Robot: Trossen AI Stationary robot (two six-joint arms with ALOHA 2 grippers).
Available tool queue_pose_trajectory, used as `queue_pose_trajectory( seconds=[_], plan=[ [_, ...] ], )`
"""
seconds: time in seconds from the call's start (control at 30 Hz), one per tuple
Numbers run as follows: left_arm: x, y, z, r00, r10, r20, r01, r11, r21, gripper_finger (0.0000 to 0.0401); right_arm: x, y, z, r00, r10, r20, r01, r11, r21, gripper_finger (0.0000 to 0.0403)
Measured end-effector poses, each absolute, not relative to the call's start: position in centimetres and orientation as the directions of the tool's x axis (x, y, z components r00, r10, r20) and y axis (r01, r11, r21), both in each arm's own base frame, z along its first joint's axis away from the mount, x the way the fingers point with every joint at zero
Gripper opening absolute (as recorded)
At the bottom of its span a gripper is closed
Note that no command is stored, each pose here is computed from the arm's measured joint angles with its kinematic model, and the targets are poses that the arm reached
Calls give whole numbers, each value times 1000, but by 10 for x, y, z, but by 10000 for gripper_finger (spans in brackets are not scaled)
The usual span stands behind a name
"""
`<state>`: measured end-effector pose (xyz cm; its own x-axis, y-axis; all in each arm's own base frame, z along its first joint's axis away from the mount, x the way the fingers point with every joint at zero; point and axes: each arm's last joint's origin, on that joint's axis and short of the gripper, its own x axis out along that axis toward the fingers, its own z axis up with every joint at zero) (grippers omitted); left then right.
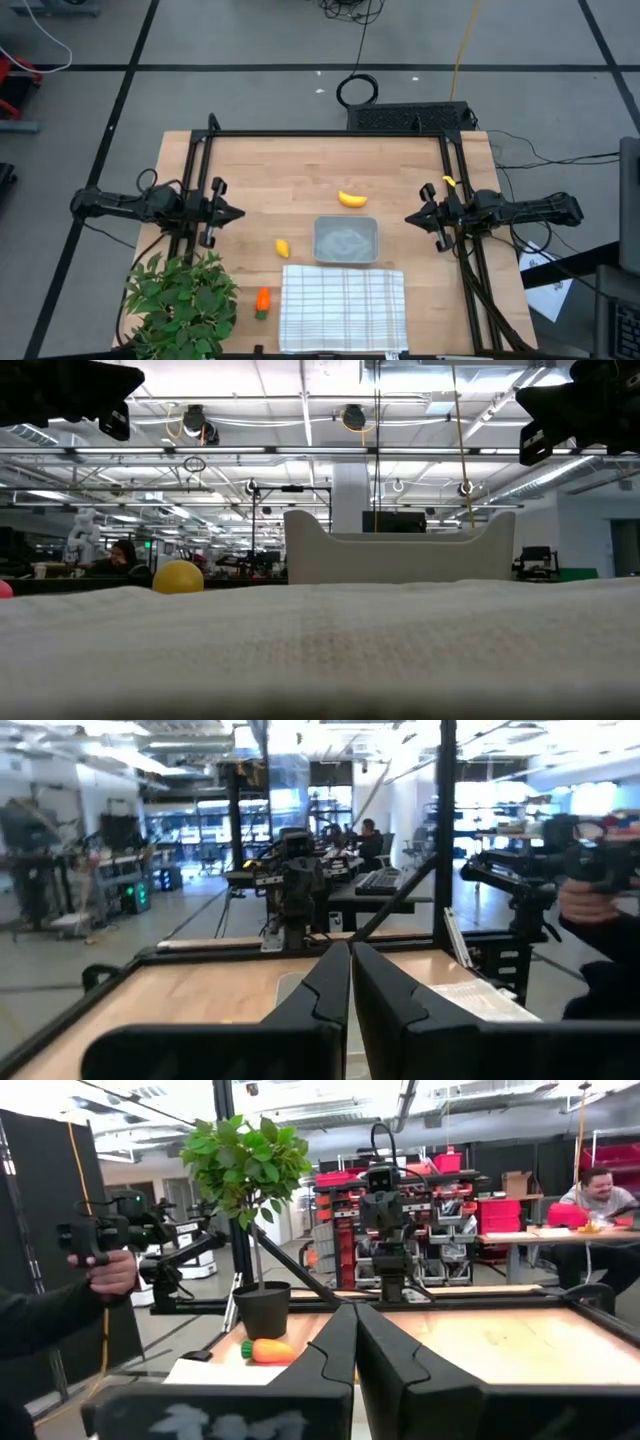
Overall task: Pick and placing Produce into tupperware
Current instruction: Put the yellow lemon into the bin
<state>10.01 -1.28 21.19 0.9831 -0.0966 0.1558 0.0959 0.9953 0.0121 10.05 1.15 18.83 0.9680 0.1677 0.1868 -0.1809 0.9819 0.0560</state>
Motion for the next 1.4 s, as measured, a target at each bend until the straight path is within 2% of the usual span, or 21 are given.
queue_pose_trajectory(
  seconds=[0.17,0.37,0.63,1.03,1.2,1.4],
  plan=[
    [105,-13,206,993,-85,87,84,996,13,21,101,12,188,969,168,180,-169,986,-9,0],
    [109,-13,208,991,-79,105,73,995,62,21,101,12,187,970,168,176,-170,985,-2,0],
    [112,-7,206,994,80,70,-81,997,10,21,101,12,188,969,168,183,-161,986,-53,0],
    [118,-1,253,989,136,-56,-135,990,34,21,101,12,188,969,168,182,-155,984,-82,0],
    [130,1,260,978,155,-141,-149,987,50,21,101,12,188,969,168,182,-155,984,-82,0],
    [151,3,283,971,170,-169,-161,985,62,21,101,12,188,969,168,183,-156,985,-79,0]
  ],
)
